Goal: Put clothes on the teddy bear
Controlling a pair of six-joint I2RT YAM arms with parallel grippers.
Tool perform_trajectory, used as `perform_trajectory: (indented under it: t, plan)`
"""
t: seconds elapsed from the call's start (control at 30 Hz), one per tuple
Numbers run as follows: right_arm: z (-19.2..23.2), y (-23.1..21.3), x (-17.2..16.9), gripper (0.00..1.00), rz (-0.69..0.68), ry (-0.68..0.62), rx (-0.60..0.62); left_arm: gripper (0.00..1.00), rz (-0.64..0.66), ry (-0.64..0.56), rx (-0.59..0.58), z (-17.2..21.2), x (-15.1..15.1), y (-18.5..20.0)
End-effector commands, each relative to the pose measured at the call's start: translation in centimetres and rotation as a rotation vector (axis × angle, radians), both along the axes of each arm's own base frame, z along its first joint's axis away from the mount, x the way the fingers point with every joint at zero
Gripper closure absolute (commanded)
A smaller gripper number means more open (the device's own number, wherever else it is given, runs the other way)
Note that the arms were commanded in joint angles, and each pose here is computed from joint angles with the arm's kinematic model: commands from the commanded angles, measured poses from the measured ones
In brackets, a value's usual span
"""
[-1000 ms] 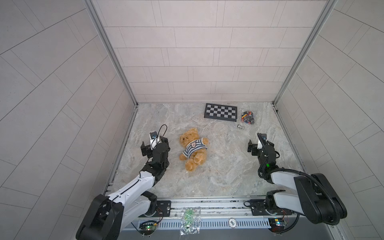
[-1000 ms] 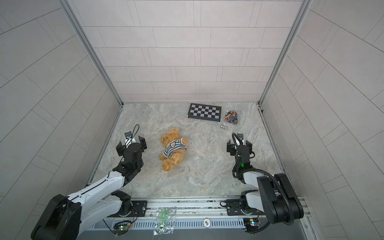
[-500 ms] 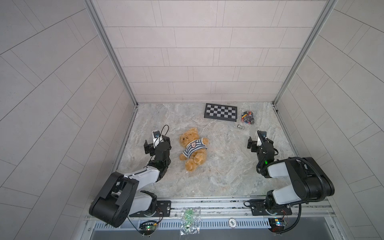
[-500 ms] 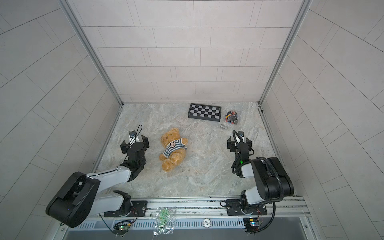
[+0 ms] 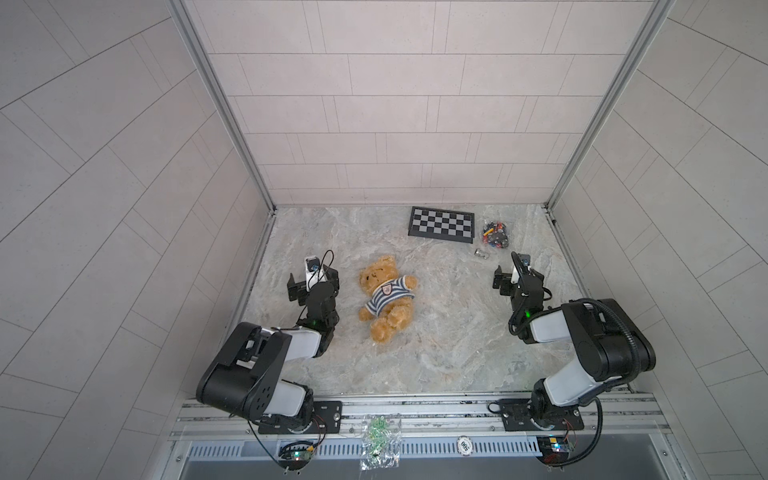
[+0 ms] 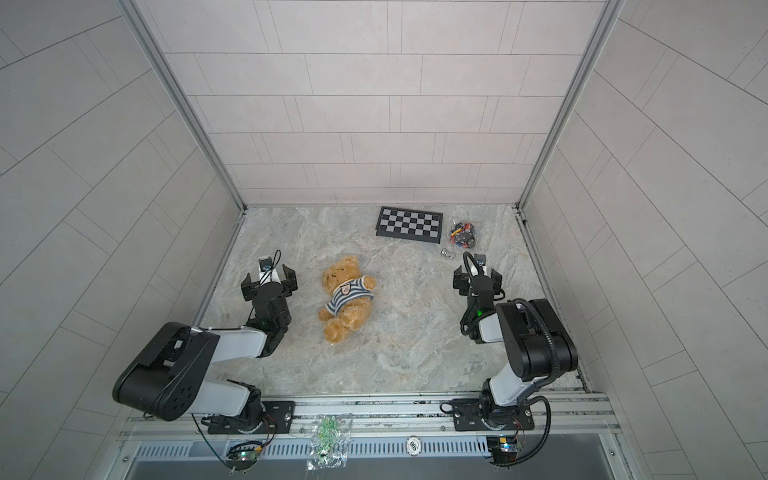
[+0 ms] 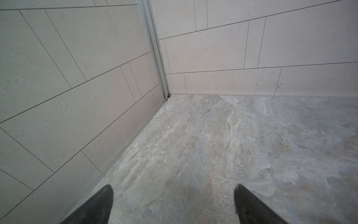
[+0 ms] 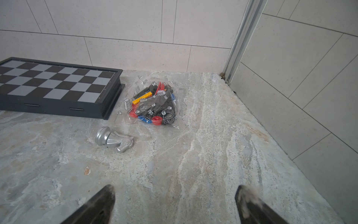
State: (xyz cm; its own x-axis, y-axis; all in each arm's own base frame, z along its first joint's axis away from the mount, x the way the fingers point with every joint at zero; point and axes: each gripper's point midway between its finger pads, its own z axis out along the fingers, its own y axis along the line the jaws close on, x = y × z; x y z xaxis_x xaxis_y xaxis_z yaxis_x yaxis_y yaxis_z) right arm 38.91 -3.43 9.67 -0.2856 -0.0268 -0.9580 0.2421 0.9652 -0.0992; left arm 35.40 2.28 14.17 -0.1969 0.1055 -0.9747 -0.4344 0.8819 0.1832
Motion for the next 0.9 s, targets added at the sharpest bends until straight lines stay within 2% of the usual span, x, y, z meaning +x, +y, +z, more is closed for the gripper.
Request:
perform_trajectory:
  t: [0.0, 0.13, 0.2, 0.23, 0.5, 0.6, 0.87]
  plan:
    - [-0.5, -0.3, -0.1, 0.00, -0.019, 0.034, -0.012, 0.00, -0.034, -0.039, -0.032, 0.5, 0.3, 0.0]
    - [-0.4, -0.3, -0.1, 0.00, -0.020, 0.033, -0.014, 0.00, -0.071, -0.026, -0.068, -0.5, 1.5, 0.3]
    - [-0.5, -0.3, -0.1, 0.01, -0.021, 0.034, -0.014, 0.00, -0.089, 0.037, -0.084, -1.3, 1.9, 0.2]
    - [-0.4, -0.3, -0.1, 0.00, -0.021, 0.032, -0.014, 0.00, -0.082, 0.008, -0.098, -1.0, 2.1, 0.7]
    - [-0.5, 0.3, 0.1, 0.00, 0.012, 0.042, -0.021, 0.00, -0.076, 0.029, -0.109, -1.3, 2.2, 1.0]
    - [-0.8, 2.5, 0.8, 0.01, 0.146, 0.066, -0.026, 0.00, -0.078, 0.029, -0.108, -1.4, 2.2, 1.0]
    - [-0.8, 2.4, 0.8, 0.01, 0.138, 0.067, -0.023, 0.00, -0.079, 0.022, -0.109, -1.2, 2.2, 1.0]
